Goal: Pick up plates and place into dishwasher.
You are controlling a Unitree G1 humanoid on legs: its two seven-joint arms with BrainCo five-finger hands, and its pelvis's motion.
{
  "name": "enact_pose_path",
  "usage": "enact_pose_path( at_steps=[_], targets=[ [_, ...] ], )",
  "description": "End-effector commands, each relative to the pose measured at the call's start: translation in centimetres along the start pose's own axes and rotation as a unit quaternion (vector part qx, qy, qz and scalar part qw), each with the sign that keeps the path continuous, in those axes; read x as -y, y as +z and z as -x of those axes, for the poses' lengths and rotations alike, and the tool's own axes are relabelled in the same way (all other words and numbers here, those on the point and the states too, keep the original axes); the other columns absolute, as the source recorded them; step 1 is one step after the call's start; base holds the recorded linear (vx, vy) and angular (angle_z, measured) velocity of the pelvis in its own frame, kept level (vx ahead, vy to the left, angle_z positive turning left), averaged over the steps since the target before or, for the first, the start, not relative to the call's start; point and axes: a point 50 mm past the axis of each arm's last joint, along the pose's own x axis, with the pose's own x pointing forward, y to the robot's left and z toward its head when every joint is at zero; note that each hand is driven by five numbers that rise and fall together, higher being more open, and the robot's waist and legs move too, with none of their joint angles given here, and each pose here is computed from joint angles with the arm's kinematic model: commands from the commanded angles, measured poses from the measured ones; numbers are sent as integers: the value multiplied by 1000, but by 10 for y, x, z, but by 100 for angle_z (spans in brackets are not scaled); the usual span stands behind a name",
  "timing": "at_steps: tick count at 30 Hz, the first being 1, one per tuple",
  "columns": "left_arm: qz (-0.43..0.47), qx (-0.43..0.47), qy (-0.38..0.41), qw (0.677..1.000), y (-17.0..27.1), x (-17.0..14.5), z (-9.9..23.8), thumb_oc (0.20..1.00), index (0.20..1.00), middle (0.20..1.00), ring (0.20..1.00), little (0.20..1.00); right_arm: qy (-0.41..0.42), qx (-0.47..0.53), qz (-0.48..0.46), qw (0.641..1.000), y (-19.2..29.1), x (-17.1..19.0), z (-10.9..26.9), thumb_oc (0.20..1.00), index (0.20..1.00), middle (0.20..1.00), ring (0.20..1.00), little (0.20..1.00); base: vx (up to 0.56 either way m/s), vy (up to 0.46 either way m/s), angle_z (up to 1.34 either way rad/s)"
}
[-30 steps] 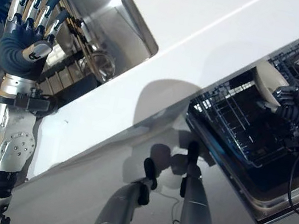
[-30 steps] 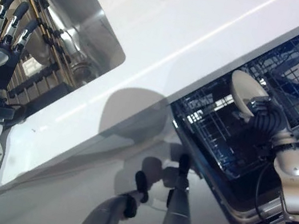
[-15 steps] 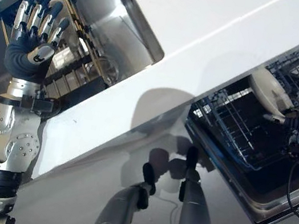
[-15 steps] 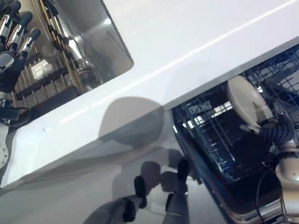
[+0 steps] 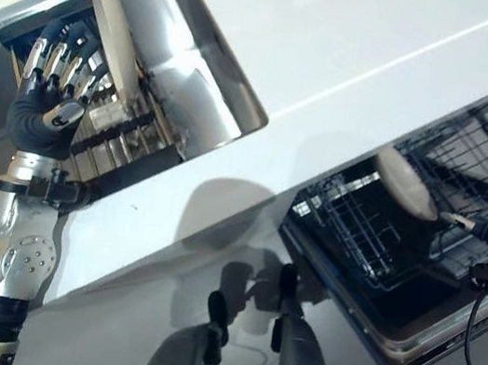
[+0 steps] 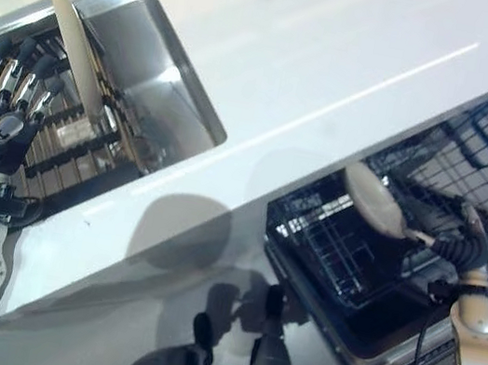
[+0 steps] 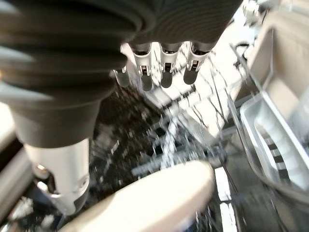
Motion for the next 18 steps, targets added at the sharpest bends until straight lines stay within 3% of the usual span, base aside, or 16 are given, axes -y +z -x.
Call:
enact_pose_path(
  at_steps=[1,7,10,15,18],
  targets=[
    [-10,23,15,1000,13,-14,6,1000,1000,1000,1000,1000,-38,79,-12,996,26,17,3,1000,1000,1000,1000,1000,76,-1,-5],
    [-62,0,36,997,11,-19,17,1000,1000,1000,1000,1000,-55,169,-63,982,55,26,17,1000,1000,1000,1000,1000,64,22,-4],
    [-142,-24,65,987,4,-22,24,1000,1000,1000,1000,1000,-42,226,-86,969,73,16,26,1000,1000,1000,1000,1000,85,56,3],
    [-310,-54,61,947,6,-24,21,1000,1000,1000,1000,1000,-4,269,-101,958,86,5,36,1000,1000,1000,1000,1000,70,50,16],
    [-415,-68,29,907,8,-24,16,1000,1000,1000,1000,1000,23,274,-95,957,87,-3,38,1000,1000,1000,1000,1000,70,57,23]
  ],
)
